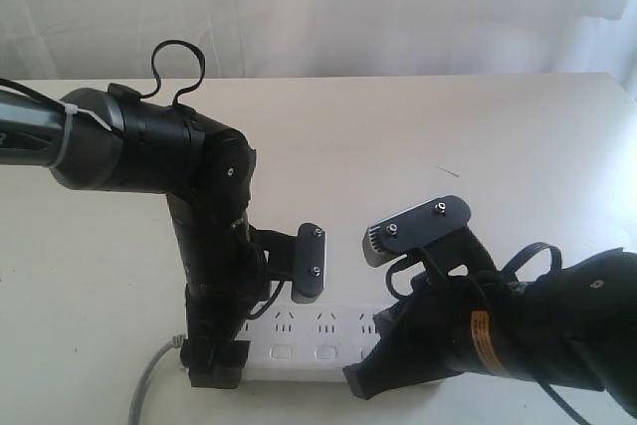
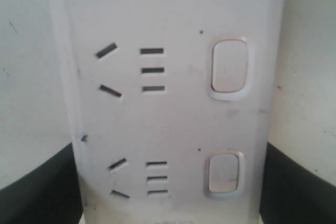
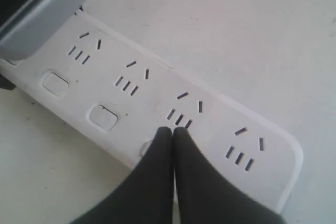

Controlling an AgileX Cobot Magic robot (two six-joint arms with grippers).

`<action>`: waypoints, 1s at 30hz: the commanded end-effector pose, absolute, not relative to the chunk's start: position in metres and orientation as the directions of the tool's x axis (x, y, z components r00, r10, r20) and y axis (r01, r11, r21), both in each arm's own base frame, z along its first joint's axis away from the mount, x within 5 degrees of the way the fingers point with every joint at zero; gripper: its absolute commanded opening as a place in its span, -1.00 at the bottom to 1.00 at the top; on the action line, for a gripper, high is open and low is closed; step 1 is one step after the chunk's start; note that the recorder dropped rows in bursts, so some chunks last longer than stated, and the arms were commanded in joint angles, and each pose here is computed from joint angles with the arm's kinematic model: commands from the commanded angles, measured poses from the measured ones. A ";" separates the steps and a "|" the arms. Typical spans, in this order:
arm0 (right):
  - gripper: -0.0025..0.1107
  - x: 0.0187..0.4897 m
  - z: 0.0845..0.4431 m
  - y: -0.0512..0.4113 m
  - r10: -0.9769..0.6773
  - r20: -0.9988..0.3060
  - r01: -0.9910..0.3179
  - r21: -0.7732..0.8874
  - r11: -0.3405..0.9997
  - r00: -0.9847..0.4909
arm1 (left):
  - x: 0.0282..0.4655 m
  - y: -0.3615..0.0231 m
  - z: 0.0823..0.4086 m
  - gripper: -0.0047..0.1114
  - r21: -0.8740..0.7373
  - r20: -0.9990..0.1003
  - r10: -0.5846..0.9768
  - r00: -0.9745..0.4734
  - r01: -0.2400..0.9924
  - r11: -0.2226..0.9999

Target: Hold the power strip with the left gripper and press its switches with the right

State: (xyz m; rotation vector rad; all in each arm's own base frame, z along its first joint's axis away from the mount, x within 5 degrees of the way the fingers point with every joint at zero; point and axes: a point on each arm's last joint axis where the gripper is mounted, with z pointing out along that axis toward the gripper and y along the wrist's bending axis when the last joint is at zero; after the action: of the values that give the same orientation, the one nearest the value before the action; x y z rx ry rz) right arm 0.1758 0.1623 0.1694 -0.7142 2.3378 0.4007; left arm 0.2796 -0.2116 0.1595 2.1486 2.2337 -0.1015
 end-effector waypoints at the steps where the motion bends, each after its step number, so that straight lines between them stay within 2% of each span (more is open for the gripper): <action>1: -0.96 0.175 0.166 0.162 -0.391 -0.654 -0.588 0.101 0.803 -0.647 | 0.275 -0.210 0.164 -0.92 -0.045 -0.067 0.996 -0.061 0.997 0.058; 9: -0.96 0.177 0.144 0.165 -0.400 -0.576 -0.557 0.118 0.822 -0.713 | 0.276 -0.210 0.164 -0.92 -0.038 -0.073 0.995 -0.070 0.997 0.068; 20: -0.96 0.185 0.156 0.177 -0.381 -0.607 -0.578 0.162 0.800 -0.698 | 0.276 -0.210 0.164 -0.92 -0.037 -0.074 0.995 -0.070 0.997 0.068; 30: -0.96 0.182 0.152 0.174 -0.394 -0.595 -0.580 0.152 0.800 -0.700 | 0.275 -0.209 0.164 -0.92 -0.053 -0.062 0.996 -0.070 0.996 0.067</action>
State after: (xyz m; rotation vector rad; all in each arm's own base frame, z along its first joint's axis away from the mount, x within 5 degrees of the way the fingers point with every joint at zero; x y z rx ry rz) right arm 0.1829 0.1767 0.1545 -0.7084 2.4289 0.4614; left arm 0.2796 -0.2112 0.1595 2.1370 2.2493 -0.0988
